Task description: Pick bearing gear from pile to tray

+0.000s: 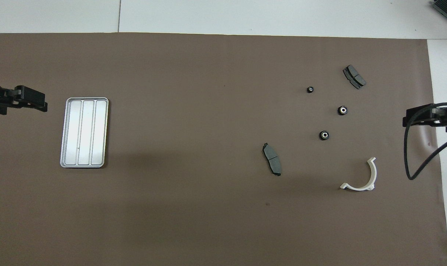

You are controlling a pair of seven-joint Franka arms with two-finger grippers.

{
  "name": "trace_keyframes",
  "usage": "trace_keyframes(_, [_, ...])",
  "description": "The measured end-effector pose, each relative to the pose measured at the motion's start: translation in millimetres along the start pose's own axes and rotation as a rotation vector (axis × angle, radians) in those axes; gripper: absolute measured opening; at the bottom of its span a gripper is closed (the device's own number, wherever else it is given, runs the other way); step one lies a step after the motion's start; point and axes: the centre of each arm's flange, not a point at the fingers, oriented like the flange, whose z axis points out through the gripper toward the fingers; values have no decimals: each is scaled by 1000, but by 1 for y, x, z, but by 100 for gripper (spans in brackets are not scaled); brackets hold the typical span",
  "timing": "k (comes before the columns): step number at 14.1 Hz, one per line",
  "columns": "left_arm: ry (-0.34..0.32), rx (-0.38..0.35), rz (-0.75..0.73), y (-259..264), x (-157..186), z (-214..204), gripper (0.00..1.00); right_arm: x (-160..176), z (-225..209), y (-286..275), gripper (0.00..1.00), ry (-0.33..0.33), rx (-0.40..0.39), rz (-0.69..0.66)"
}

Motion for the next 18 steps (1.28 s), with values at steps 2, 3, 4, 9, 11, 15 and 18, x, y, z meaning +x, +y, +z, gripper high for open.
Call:
trace_keyframes(2, [0, 0, 0, 0, 0, 0, 100, 0, 0, 0, 100, -1, 0, 0])
trace_keyframes(3, [0, 0, 0, 0, 0, 0, 100, 0, 1, 0, 100, -2, 0, 0])
trace_keyframes(4, [0, 0, 0, 0, 0, 0, 100, 0, 1, 0, 100, -2, 0, 0])
trace_keyframes(9, [0, 0, 0, 0, 0, 0, 100, -4, 6, -4, 100, -14, -1, -8])
trace_keyframes(11, [0, 0, 0, 0, 0, 0, 100, -5, 7, -4, 100, -16, -1, -8])
trace_keyframes(15, [0, 0, 0, 0, 0, 0, 100, -5, 6, -4, 100, -15, 0, -9])
trace_keyframes(18, [0, 0, 0, 0, 0, 0, 100, -2, 9, -5, 100, 6, 2, -11])
